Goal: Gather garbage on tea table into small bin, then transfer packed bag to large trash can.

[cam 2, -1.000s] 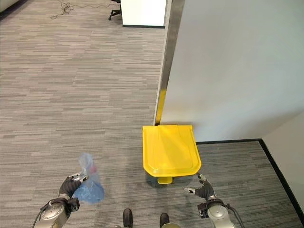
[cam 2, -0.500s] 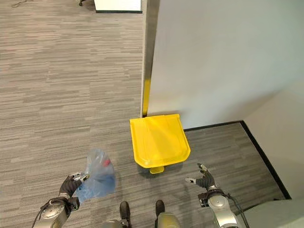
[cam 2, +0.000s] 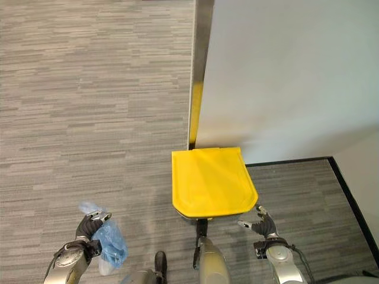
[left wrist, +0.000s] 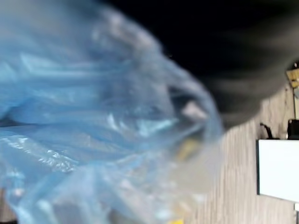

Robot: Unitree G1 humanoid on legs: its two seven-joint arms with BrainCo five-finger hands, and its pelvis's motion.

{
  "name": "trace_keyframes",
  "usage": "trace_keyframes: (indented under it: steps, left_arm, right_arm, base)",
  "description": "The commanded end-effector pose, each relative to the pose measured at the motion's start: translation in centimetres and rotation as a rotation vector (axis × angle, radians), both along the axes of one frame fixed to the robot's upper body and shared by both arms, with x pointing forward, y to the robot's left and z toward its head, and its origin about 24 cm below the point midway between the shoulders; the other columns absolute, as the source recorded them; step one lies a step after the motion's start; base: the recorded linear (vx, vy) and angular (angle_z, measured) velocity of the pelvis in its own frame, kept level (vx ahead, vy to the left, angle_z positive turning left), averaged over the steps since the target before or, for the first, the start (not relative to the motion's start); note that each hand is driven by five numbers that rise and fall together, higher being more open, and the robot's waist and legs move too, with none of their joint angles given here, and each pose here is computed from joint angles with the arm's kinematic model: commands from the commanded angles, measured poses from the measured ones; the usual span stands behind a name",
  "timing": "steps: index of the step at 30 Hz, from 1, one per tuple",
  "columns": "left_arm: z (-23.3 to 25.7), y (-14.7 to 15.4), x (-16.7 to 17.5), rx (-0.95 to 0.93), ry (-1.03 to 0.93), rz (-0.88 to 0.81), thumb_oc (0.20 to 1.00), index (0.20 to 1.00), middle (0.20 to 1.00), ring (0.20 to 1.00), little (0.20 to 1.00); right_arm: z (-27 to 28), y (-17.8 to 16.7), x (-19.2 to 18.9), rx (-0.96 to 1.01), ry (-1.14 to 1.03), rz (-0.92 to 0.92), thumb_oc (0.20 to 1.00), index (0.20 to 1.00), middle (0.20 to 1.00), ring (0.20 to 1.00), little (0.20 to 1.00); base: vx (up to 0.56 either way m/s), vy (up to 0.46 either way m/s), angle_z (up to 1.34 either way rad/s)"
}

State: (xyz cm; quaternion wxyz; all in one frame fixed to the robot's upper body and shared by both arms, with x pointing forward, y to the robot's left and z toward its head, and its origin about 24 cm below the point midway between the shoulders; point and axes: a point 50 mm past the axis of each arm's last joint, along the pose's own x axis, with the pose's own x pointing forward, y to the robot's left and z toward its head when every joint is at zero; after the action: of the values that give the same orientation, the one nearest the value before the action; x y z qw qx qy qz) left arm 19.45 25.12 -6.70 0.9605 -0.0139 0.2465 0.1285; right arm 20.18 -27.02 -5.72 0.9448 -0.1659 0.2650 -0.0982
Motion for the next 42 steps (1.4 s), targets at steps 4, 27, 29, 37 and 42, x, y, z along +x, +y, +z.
trace_keyframes:
  steps: [4, 27, 29, 37, 42]
  left_arm:
    - [3.1, 0.8, 2.2, 0.021, -0.172, -0.022, 0.2, 0.2, 0.2, 0.2, 0.2]
    - [9.4, -6.2, 9.2, 0.066, -0.44, -0.433, 0.2, 0.2, 0.2, 0.2, 0.2]
    - [10.4, -7.3, 9.5, 0.064, -0.481, -0.501, 0.2, 0.2, 0.2, 0.2, 0.2]
    - [14.6, -14.2, 9.4, -0.011, -0.647, -0.867, 0.2, 0.2, 0.2, 0.2, 0.2]
    - [16.3, -17.9, 9.2, -0.062, -0.713, -1.008, 0.2, 0.2, 0.2, 0.2, 0.2]
  right_arm:
    - [1.6, -1.6, 0.9, 0.077, -0.148, -0.15, 1.0, 1.0, 1.0, 1.0, 1.0]
    - [16.2, 13.8, 17.7, 0.118, -0.515, 0.449, 1.0, 1.0, 1.0, 1.0, 1.0]
    - [17.5, 13.3, 18.3, 0.065, -0.527, 0.461, 1.0, 1.0, 1.0, 1.0, 1.0]
    - [22.7, 12.4, 20.2, -0.042, -0.624, 0.47, 1.0, 1.0, 1.0, 1.0, 1.0]
    - [23.8, 12.4, 20.6, -0.047, -0.643, 0.455, 1.0, 1.0, 1.0, 1.0, 1.0]
  base:
    - [0.0, 0.016, 0.15]
    - [-0.03, -0.002, 0.03]
    - [-0.03, -0.037, 0.19]
    - [-0.02, -0.012, 0.0]
    - [-0.02, 0.024, -0.13]
